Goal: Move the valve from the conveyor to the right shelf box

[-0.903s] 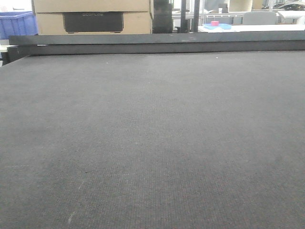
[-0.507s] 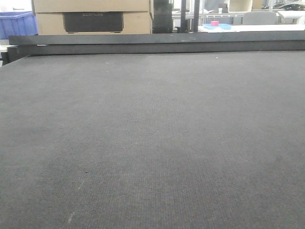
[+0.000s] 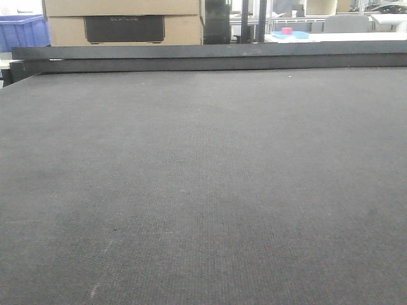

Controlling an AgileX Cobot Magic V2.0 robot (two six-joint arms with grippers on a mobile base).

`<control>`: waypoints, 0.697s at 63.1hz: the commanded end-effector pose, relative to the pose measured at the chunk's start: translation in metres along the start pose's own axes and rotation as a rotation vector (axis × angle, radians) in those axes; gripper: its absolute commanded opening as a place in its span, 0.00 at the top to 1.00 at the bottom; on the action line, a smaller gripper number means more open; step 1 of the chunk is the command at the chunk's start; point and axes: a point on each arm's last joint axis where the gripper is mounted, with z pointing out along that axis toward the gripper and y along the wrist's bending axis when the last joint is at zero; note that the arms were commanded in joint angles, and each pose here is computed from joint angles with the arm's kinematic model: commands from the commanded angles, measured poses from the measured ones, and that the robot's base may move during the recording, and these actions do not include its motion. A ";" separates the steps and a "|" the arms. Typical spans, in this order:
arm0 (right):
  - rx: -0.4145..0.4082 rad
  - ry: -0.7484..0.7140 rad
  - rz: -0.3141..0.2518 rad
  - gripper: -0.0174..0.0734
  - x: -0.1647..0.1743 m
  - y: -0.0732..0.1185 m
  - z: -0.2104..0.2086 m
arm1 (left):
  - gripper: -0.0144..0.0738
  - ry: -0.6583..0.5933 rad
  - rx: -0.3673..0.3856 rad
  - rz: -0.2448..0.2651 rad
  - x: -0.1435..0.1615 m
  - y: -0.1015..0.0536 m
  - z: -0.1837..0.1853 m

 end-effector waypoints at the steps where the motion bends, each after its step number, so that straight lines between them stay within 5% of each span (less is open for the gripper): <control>1: 0.005 -0.009 -0.010 0.99 -0.009 0.000 -0.001 | 0.96 -0.015 -0.004 -0.006 -0.011 0.000 -0.002; 22: -0.009 0.140 -0.011 0.99 -0.091 0.003 0.000 | 0.96 0.093 -0.009 -0.007 -0.093 -0.001 -0.006; 44: -0.017 0.619 -0.008 0.99 -0.126 0.005 0.065 | 0.96 0.570 -0.015 -0.017 -0.153 -0.001 0.063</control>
